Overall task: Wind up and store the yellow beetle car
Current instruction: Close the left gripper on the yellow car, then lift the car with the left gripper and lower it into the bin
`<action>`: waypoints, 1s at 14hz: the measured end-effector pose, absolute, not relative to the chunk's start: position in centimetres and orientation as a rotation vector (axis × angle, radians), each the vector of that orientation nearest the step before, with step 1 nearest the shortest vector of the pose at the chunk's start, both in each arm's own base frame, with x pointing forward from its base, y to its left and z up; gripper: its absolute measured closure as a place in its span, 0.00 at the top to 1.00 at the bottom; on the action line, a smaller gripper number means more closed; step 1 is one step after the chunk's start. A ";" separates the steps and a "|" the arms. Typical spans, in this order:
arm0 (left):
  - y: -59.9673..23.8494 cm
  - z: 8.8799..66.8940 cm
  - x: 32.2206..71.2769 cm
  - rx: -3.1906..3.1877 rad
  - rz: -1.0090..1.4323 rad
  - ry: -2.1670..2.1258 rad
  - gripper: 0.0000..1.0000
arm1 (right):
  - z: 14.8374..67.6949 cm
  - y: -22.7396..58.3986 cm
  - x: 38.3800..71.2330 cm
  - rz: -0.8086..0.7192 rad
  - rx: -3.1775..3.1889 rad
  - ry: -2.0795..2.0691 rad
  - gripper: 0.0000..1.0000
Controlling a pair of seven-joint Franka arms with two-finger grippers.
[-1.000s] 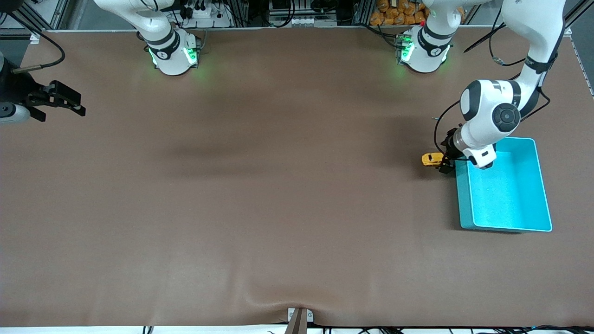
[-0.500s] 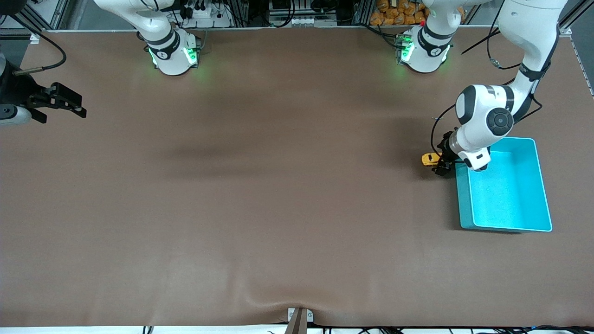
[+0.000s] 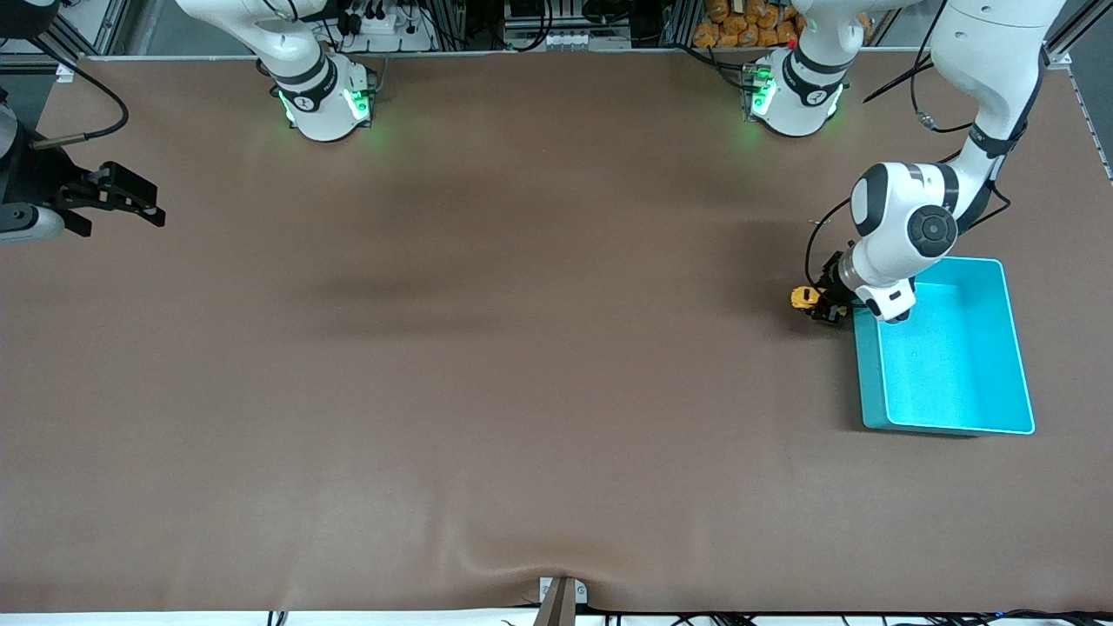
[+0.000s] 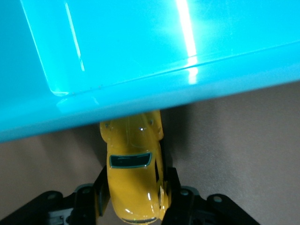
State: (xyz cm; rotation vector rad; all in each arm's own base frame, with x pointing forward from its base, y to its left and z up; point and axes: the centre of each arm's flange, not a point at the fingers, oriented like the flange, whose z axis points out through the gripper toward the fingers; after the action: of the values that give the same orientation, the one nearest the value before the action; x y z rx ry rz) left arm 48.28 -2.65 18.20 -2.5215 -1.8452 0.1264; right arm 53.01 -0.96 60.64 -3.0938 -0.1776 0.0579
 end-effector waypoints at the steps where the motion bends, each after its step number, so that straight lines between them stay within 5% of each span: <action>1: -3.0 18.4 48.5 -2.532 0.118 -1.839 0.51 | 60.5 -1.0 53.1 0.060 -3.094 -0.177 1.00; 14: -5.0 34.7 58.2 -2.824 -0.063 -1.325 0.46 | 60.4 -1.1 53.4 0.041 -3.096 -0.174 1.00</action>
State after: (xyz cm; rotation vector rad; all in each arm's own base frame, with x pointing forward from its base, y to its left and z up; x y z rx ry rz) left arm 58.23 -5.05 34.67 -2.8237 -1.3252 -0.0626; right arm 53.38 -1.06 60.44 -3.0962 -0.1742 0.0414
